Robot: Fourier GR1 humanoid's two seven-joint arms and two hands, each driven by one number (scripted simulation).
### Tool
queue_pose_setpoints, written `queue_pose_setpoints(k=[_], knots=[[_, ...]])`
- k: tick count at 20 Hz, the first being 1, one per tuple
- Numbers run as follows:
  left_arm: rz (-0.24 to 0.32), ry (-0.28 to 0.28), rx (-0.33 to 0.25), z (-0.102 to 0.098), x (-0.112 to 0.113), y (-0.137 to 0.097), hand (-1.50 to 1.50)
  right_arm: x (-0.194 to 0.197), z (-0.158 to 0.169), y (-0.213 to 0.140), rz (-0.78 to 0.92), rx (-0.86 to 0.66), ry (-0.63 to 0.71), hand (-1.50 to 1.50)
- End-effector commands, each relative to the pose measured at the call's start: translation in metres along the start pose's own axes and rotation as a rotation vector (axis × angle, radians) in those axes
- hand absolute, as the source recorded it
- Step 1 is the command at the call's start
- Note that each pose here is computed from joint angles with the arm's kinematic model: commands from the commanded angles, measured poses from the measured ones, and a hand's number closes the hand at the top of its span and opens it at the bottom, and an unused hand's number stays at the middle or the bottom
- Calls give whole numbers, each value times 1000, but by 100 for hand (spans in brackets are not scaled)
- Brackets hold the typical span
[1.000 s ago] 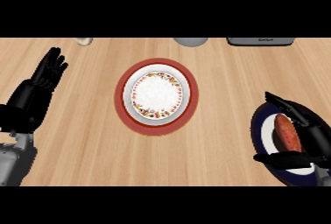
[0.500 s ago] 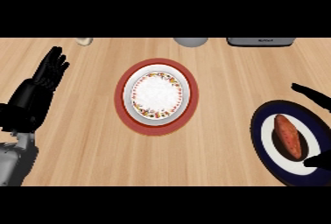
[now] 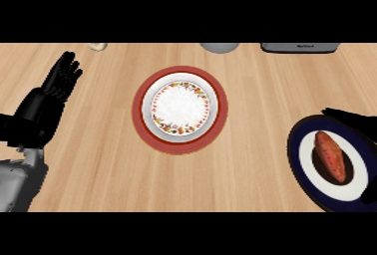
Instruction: Pick the sweet potato from the plate and place it in the plate
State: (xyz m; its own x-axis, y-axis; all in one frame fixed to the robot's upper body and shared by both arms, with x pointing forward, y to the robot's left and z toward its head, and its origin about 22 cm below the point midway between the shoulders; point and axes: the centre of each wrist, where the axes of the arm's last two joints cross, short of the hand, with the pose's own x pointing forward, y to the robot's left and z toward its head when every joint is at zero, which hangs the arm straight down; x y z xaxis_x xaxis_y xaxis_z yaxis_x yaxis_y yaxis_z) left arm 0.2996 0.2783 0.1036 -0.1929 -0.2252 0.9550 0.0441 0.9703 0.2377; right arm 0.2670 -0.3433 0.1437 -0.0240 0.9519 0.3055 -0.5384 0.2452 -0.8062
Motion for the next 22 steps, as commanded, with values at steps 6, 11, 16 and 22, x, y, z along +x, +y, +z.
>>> queue_pose_setpoints(k=[6,11,16,22], knots=[[-2,1,6,4,-7,-7,0,2,-39,21,100,-4,129,-150],[16,12,16,9,-12,8,0,-7,-48,45,121,47,208,-150],[-13,-3,11,17,-5,13,0,-49,-51,42,121,74,225,-150],[-6,-6,4,-10,5,0,0,-49,-71,65,104,108,209,-150]])
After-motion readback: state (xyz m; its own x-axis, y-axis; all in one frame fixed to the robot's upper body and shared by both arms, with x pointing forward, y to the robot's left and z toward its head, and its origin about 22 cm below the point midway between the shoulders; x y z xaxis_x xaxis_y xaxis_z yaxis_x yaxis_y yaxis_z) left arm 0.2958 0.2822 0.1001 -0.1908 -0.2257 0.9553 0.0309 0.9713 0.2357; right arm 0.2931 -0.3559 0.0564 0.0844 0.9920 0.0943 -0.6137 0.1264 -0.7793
